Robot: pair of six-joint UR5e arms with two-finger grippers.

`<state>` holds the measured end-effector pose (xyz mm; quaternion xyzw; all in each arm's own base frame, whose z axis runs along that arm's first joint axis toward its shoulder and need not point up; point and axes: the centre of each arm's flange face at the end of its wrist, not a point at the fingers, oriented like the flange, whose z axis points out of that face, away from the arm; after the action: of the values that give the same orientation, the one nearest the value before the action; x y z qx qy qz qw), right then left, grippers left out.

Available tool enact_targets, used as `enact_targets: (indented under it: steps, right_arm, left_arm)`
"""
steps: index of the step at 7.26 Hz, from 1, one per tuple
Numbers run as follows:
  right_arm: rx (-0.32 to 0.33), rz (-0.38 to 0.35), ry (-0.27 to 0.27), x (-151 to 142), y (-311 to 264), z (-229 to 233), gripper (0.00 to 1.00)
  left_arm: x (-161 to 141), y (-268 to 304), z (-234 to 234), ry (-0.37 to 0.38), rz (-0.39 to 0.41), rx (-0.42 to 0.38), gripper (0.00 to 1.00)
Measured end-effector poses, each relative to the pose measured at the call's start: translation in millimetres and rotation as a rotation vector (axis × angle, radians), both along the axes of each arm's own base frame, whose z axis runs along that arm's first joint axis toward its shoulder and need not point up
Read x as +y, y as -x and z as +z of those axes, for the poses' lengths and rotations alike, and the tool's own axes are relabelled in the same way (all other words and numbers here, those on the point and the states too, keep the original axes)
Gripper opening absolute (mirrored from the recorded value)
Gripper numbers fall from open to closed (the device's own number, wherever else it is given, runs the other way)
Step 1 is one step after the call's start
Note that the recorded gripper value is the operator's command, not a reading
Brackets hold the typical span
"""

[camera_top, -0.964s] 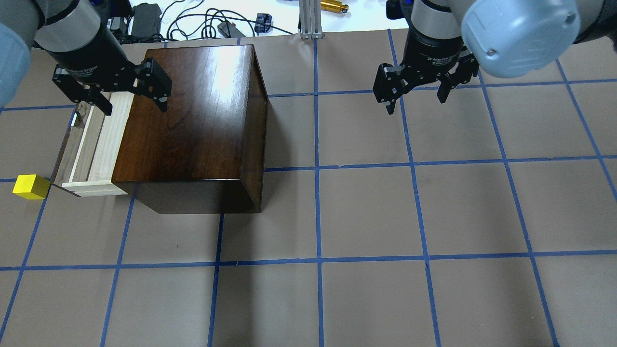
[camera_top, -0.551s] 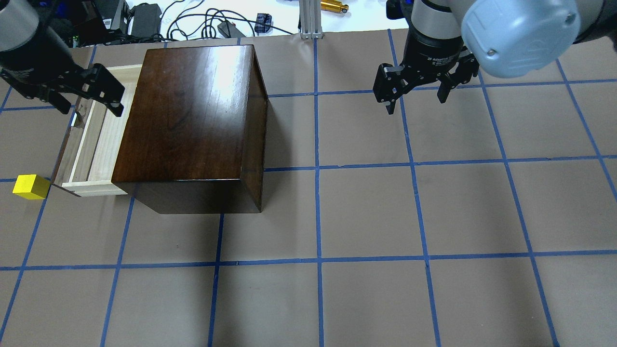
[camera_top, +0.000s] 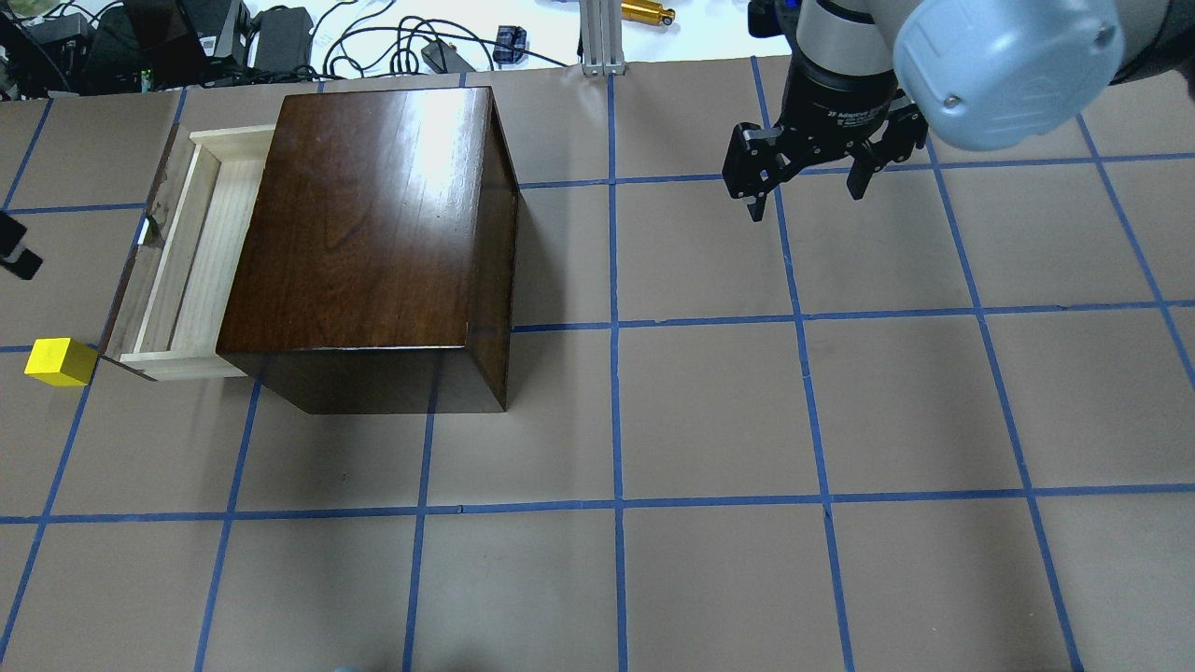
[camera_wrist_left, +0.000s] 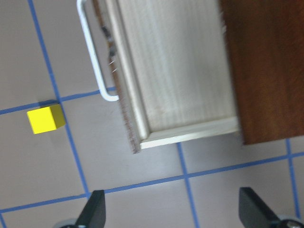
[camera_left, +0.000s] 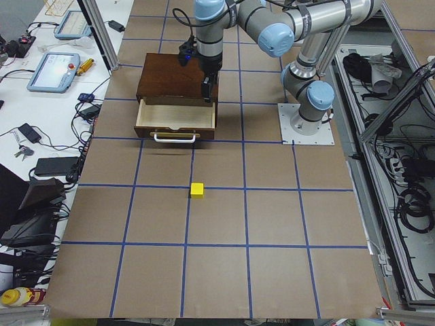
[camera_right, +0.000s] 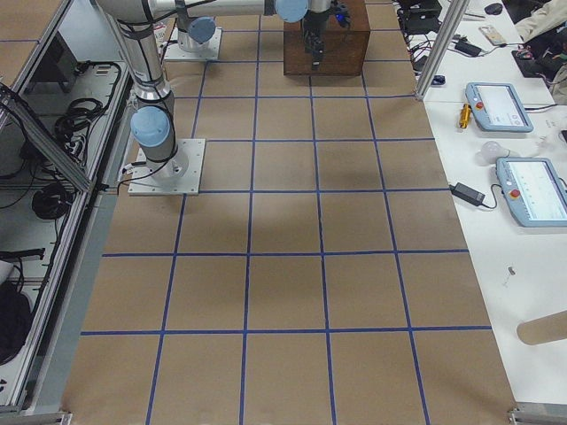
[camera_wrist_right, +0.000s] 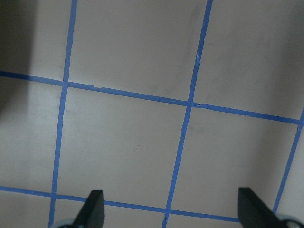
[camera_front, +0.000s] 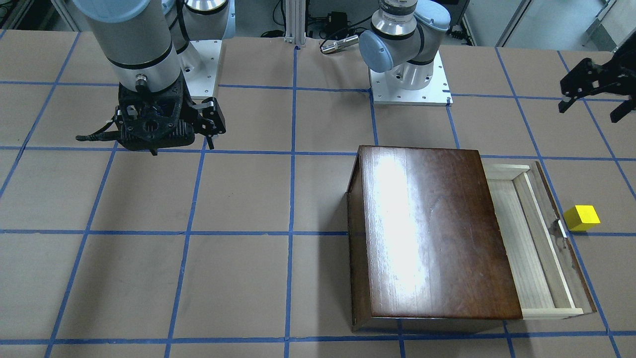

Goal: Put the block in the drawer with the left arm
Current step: 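Move the left gripper down over the yellow cube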

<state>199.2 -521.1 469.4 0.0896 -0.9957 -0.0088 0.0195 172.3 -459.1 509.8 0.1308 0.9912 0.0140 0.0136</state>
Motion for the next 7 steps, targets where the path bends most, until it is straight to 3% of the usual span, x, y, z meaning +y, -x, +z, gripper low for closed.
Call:
enact_targets:
  steps: [1,3,7]
  right_arm:
    - [0.000,0.000,0.000,0.0,0.0,0.0,1.00]
    - [0.000,0.000,0.000,0.0,0.0,0.0,1.00]
    - [0.000,0.000,0.000,0.0,0.0,0.0,1.00]
  left_arm:
    - [11.7,-40.5,-7.2,-0.014,-0.066,0.013,1.00]
    - [17.5,-97.9,-26.5,-0.021,-0.293,0.023,1.00]
    - [-20.8,-165.8,-104.0,-0.040,-0.769,0.004,1.00]
